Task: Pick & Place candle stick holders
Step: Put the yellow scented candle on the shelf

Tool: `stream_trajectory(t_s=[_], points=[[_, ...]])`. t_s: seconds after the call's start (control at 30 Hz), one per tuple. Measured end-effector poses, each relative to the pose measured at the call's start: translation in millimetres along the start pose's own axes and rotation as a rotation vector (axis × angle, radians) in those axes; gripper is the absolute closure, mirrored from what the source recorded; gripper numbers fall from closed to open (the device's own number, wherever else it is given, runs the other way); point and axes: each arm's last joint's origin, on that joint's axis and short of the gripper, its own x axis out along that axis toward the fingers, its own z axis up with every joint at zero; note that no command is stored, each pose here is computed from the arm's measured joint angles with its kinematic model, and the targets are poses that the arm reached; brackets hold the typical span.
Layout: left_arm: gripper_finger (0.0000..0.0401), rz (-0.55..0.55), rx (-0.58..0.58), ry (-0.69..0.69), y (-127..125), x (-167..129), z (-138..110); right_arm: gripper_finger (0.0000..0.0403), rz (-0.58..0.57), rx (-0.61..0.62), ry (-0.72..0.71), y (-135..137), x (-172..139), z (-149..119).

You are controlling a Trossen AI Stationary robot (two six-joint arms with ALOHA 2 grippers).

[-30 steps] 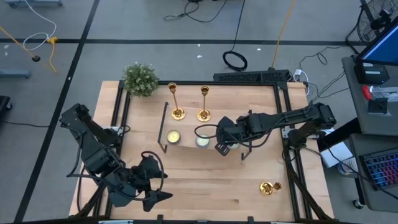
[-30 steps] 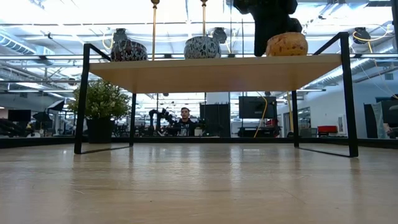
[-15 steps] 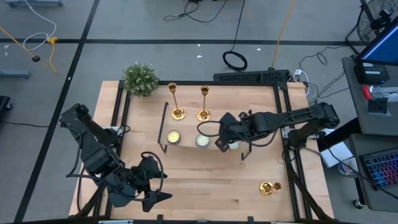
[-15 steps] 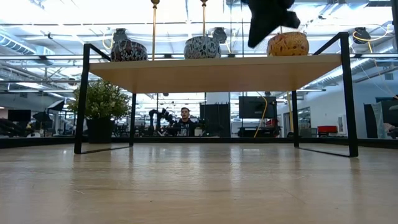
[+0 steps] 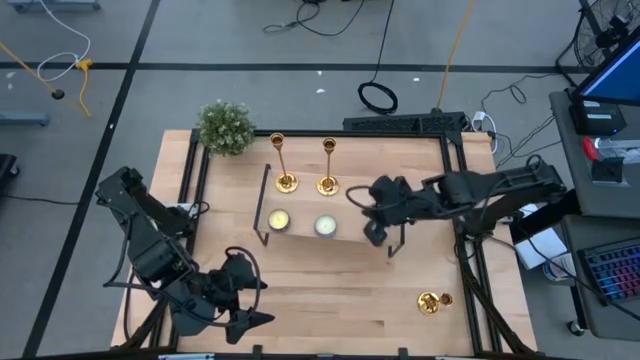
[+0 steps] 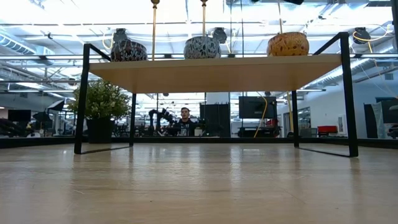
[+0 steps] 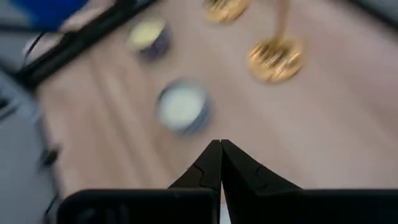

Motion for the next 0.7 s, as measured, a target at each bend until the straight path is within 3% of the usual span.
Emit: stream_trajectory(t_s=[0.1, 0.33, 0.7], points=[[0.0004, 0.0, 0.001, 0.001, -0.1, -0.1, -0.1, 0.0403, 0.077, -0.032, 0.124, 2.3, -5.5, -9.4], [0.0004, 0.001, 0.006, -0.001, 0.0, 0.1, -0.1, 0.0403, 0.119, -0.074, 0.349, 11.0, -5.4, -32.9], [0.0004, 0.007, 0.01, -0.01, 0.4, 0.1, 0.1, 0.0403, 0.069, -0.14, 0.404, 34.5, 14.3, -57.2]])
